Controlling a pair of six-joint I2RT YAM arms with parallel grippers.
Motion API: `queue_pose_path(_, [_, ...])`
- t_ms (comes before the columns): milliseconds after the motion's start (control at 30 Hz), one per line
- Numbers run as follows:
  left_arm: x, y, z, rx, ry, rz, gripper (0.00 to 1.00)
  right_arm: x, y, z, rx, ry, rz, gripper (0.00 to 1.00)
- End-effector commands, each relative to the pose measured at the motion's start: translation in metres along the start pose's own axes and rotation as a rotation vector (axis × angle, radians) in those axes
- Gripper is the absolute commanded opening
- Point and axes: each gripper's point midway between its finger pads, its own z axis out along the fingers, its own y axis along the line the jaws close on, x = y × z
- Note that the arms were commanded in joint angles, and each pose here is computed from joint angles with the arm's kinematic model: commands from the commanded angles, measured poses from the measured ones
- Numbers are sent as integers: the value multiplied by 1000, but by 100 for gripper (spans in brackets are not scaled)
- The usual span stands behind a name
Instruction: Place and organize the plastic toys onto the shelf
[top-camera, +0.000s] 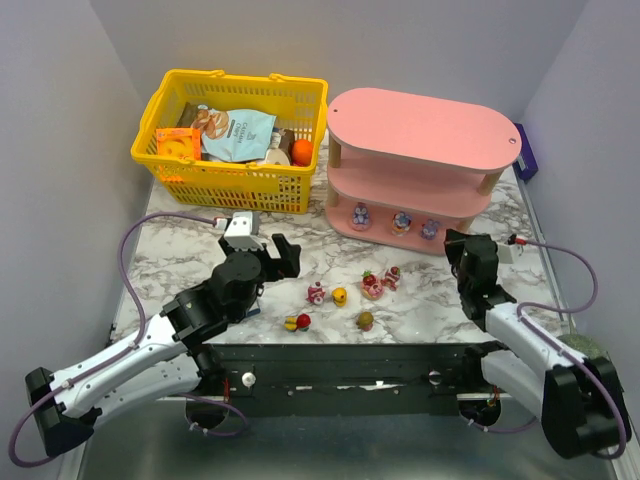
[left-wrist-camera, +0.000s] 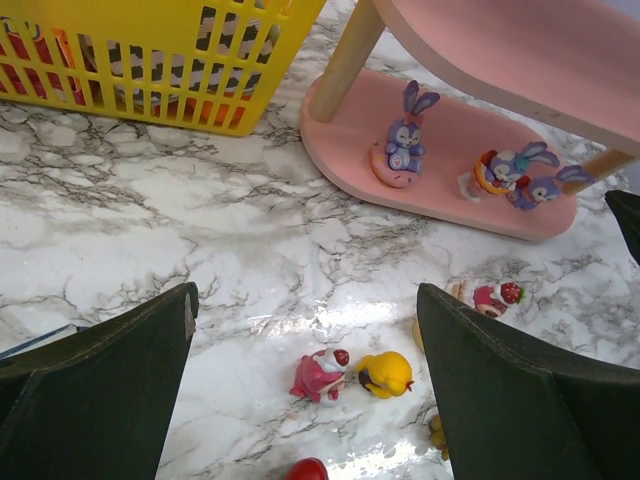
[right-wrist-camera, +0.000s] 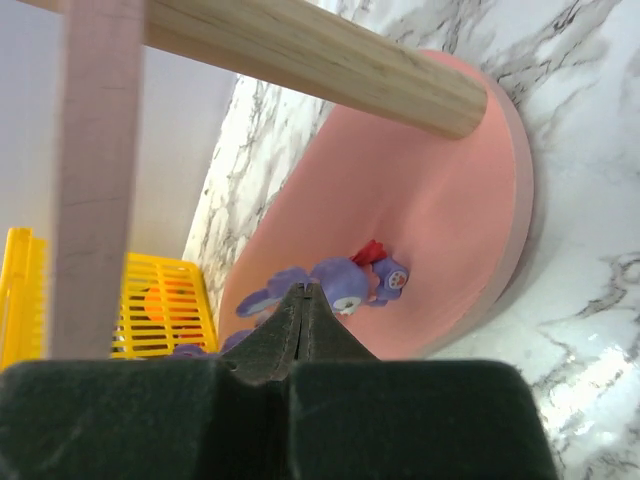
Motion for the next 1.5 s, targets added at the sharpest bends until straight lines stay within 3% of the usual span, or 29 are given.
queue_pose_path(0, [-2, -2, -7, 29, 11, -29, 99, -1, -33, -20, 130, 47, -124, 6])
queue_pose_path(233, [-4, 1, -17, 28, 37, -39, 99, 19, -28, -47, 39, 234, -325, 40])
queue_pose_path(267, [-5, 3, -20, 27, 34, -49, 99, 22, -29, -51, 26, 260, -353, 50])
queue_pose_path(467, [-9, 8, -32, 39, 30, -66, 99, 51, -16, -75, -189, 458, -557, 73])
queue_pose_path(567, [-7, 12, -37, 36, 47, -51, 99, 68, -19, -82, -271, 541, -610, 79])
queue_pose_path(633, [-6, 11, -39, 48, 59, -41, 99, 83, -21, -88, -326, 599, -630, 80])
queue_pose_path(833, [-1, 15, -42, 51, 71, -27, 99, 96, -1, -97, -451, 586, -697, 82])
queue_pose_path(1000, [2, 16, -38, 35, 78, -10, 99, 100, 0, -96, -351, 556, -721, 81])
queue_pose_path(1167, [5, 18, -34, 10, 87, 4, 99, 109, -13, -91, -196, 495, -700, 72])
queue_pose_path(1267, [3, 19, -34, 4, 83, 1, 99, 112, -3, -91, -192, 460, -688, 65])
queue_pose_path(1467, [-1, 22, -37, 4, 59, -15, 99, 122, -1, -85, -134, 453, -721, 63])
